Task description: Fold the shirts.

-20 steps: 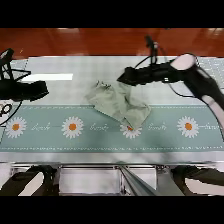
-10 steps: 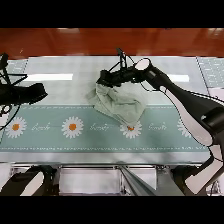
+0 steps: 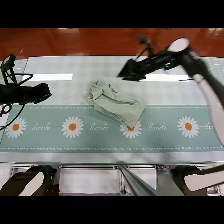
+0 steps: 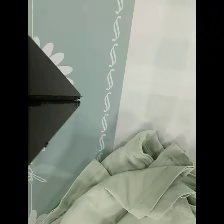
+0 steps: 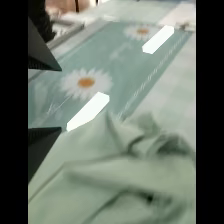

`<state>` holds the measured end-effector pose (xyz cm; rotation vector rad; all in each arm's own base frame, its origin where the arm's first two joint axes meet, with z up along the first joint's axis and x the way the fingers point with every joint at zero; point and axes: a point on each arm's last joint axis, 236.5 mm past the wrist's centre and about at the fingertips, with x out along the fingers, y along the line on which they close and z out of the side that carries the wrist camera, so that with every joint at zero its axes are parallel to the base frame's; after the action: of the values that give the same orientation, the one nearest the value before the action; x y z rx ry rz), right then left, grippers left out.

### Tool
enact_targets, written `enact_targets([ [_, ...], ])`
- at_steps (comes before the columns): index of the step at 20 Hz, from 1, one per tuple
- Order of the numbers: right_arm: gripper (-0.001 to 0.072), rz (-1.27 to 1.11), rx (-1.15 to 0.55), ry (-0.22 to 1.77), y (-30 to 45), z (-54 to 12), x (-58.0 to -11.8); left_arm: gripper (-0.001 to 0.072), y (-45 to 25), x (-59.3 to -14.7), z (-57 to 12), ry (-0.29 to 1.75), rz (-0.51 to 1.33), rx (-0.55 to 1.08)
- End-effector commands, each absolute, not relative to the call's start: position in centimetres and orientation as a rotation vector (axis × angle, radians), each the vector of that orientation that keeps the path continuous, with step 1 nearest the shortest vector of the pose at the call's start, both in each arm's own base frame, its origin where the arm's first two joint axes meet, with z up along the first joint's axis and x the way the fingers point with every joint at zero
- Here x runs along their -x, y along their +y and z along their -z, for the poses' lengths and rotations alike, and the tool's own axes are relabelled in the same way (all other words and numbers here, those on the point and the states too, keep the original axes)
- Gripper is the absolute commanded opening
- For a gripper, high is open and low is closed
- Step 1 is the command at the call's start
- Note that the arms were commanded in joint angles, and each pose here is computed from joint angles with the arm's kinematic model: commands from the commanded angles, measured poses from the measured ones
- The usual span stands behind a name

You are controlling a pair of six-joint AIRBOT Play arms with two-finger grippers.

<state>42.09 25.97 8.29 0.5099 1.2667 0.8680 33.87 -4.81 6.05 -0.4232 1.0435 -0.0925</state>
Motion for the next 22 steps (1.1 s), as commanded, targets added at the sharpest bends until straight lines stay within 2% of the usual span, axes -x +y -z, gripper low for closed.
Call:
enact_targets([
  [1, 0.0396, -0.449, -0.202, 1.338, 9.4, -9.8, -37.7, 0.0022, -4.3, -33.2, -6.4, 1.05, 0.083, 0.429],
  [3, 0.0397, -0.115, -0.171, 1.274, 0.8, -8.8, -34.5, 0.0022, -4.8, -32.7, -7.4, 1.019, 0.099, 0.423],
  [4, 0.0402, -0.018, -0.255, 1.228, -1.0, -7.1, -32.5, 0.0022, -5.2, -32.3, -7.6, 1.012, 0.113, 0.42],
  [6, 0.0409, -0.045, -0.492, 1.18, 1.1, -1.9, -29.2, 0.0022, -6.6, -31.6, -7.1, 1.002, 0.145, 0.416],
  [8, 0.0409, -0.179, -0.734, 1.238, 6.2, 2.8, -26.1, 0.0022, -8.3, -30.8, -6.1, 1.016, 0.187, 0.428],
  [10, 0.0408, -0.24, -0.883, 1.269, 9.7, 5.4, -24.9, 0.0022, -10.0, -30.6, -5.4, 1.021, 0.225, 0.439],
  [16, 0.0407, -0.267, -1.027, 1.328, 14.4, 8.7, -27.3, 0.0022, -11.4, -30.9, -5.1, 1.002, 0.253, 0.441],
  [22, 0.0406, -0.358, -0.986, 1.377, 19.7, 9.4, -30.8, 0.0022, -11.3, -31.1, -5.3, 0.992, 0.25, 0.442],
])
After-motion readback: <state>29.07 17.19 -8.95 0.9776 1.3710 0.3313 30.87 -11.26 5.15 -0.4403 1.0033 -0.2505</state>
